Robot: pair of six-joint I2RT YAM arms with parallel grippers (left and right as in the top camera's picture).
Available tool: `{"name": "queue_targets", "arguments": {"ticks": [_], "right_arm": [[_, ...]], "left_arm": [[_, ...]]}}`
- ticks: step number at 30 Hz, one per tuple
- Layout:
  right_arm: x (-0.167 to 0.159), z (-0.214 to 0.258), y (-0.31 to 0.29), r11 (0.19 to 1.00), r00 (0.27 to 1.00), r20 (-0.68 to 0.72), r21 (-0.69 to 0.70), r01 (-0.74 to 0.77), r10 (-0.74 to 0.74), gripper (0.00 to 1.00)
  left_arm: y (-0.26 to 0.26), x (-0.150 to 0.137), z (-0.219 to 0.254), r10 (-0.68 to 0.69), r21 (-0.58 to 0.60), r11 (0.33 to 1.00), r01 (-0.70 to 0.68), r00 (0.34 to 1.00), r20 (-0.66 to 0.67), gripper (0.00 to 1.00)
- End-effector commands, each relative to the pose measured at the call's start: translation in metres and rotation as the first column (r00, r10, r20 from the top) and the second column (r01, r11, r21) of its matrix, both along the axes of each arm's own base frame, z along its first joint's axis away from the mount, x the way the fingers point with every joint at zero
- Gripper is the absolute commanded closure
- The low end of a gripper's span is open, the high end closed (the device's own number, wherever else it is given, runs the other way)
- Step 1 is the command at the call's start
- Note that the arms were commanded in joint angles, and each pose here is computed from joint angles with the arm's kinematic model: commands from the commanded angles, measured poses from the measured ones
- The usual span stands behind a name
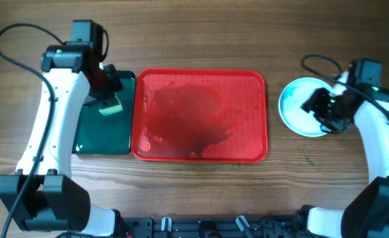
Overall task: Clean dirty plates on tray and stack at the side
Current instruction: 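Lower the green sponge into the dark green tray and release with left gripper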
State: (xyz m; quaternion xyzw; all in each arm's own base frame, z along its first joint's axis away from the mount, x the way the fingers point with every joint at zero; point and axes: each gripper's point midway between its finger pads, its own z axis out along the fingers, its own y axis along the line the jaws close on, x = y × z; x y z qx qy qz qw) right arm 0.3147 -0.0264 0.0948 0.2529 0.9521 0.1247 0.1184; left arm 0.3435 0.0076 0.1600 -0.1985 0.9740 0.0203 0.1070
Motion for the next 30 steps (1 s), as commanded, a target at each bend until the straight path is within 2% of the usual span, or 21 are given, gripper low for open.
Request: {"name": "queue_targets", "arguments": {"ticks": [1, 4, 7, 10, 12, 14, 18, 19, 20, 21, 22, 23, 24, 28, 30], "right_arm": [[0.018, 0.021, 0.058, 0.981, 0.976, 0.095, 0.006, -0.196, 0.195, 0.39], [0.018, 0.023, 0.101, 0.946, 0.939, 0.121, -0.015, -0.323, 0.322, 0.39], [0.017, 0.024, 0.121, 0.926, 0.916, 0.137, -0.022, -0.377, 0.377, 0.38], [0.016, 0.025, 0.129, 0.915, 0.905, 0.145, -0.025, -0.402, 0.401, 0.37], [0.015, 0.025, 0.133, 0.907, 0.896, 0.147, -0.029, -0.420, 0.419, 0.36], [0.014, 0.025, 0.135, 0.894, 0.883, 0.149, -0.040, -0.446, 0.446, 0.36], [0.013, 0.024, 0.135, 0.886, 0.875, 0.145, -0.046, -0.461, 0.462, 0.35], [0.013, 0.024, 0.135, 0.886, 0.875, 0.145, -0.046, -0.461, 0.462, 0.35], [0.013, 0.024, 0.135, 0.886, 0.875, 0.145, -0.045, -0.461, 0.462, 0.35], [0.012, 0.024, 0.135, 0.885, 0.874, 0.145, -0.046, -0.462, 0.464, 0.34], [0.013, 0.024, 0.135, 0.876, 0.864, 0.149, -0.055, -0.479, 0.481, 0.34], [0.013, 0.026, 0.135, 0.873, 0.860, 0.151, -0.059, -0.484, 0.487, 0.34], [0.014, 0.030, 0.135, 0.873, 0.859, 0.154, -0.059, -0.484, 0.487, 0.34], [0.022, 0.057, 0.137, 0.871, 0.853, 0.179, -0.070, -0.485, 0.490, 0.32], [0.023, 0.081, 0.136, 0.863, 0.841, 0.195, -0.086, -0.497, 0.504, 0.31]], "left_arm": [[0.012, -0.004, -0.024, -0.113, 0.039, 0.993, 0.115, 0.992, -0.065, 0.96], [0.021, -0.006, -0.051, -0.109, 0.066, 0.991, 0.116, 0.989, -0.098, 0.96], [0.021, -0.006, -0.061, -0.107, 0.066, 0.991, 0.114, 0.989, -0.098, 0.96], [0.035, 0.005, -0.059, -0.093, 0.147, 0.984, 0.101, 0.994, -0.063, 0.96], [0.037, 0.016, -0.065, -0.160, 0.174, 0.971, 0.164, 0.987, -0.035, 0.96], [0.037, 0.019, -0.082, -0.210, 0.182, 0.959, 0.216, 0.976, -0.048, 0.96], [0.036, 0.013, -0.118, -0.215, 0.169, 0.958, 0.230, 0.971, -0.103, 0.96], [0.036, 0.012, -0.122, -0.210, 0.166, 0.960, 0.227, 0.971, -0.113, 0.93], [0.036, 0.012, -0.123, -0.205, 0.165, 0.961, 0.222, 0.972, -0.115, 0.80], [0.036, 0.012, -0.123, -0.205, 0.165, 0.961, 0.222, 0.972, -0.114, 0.63], [0.036, 0.013, -0.123, -0.205, 0.166, 0.961, 0.221, 0.973, -0.110, 0.30], [0.036, 0.014, -0.121, -0.205, 0.167, 0.961, 0.221, 0.973, -0.107, 0.06], [0.036, 0.015, -0.116, -0.205, 0.168, 0.961, 0.220, 0.973, -0.104, 0.00], [0.036, 0.026, -0.067, -0.175, 0.175, 0.968, 0.179, 0.984, -0.040, 0.00], [0.034, 0.030, -0.027, -0.117, 0.172, 0.979, 0.109, 0.992, 0.037, 0.00]]}}
